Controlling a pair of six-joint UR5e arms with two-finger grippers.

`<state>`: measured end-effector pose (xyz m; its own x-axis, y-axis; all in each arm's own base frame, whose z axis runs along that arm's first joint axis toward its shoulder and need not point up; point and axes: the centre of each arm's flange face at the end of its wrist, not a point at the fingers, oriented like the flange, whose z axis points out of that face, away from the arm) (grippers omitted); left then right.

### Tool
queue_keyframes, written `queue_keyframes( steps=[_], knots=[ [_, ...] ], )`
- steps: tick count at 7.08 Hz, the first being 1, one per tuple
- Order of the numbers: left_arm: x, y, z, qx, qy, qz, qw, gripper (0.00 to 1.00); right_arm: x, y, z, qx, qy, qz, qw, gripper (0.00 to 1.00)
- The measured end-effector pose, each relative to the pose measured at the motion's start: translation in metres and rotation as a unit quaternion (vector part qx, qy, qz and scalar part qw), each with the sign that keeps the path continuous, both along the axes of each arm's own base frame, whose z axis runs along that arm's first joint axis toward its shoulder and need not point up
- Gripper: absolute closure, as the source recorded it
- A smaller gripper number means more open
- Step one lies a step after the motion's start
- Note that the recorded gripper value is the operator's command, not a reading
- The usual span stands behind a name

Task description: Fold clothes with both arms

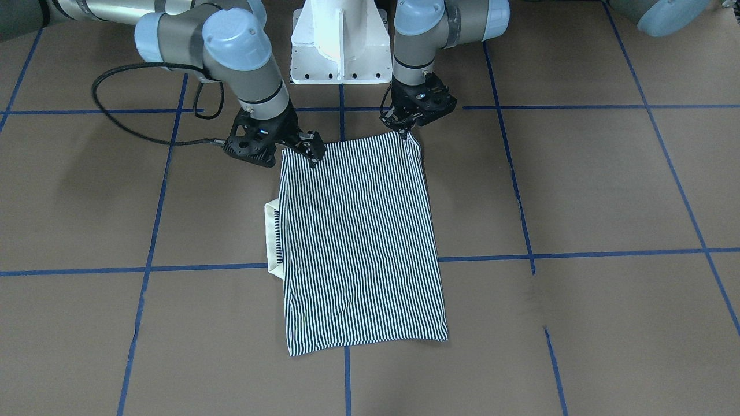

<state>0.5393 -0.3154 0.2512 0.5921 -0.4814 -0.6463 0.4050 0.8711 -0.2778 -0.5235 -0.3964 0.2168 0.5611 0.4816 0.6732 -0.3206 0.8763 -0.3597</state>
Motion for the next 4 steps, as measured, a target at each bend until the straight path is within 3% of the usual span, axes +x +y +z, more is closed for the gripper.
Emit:
queue_keyframes(
  steps=[2,4],
  knots=[
    [-0.001,-0.001,0.0,0.006,0.0,0.003,1.0,1.0,-0.047,0.051,0.008,-0.062,0.021,0.071,0.9953,0.0],
    [-0.001,-0.001,-0.002,0.008,0.002,0.004,1.0,1.0,-0.074,0.056,0.018,-0.094,0.043,0.107,0.9889,0.0]
  ],
)
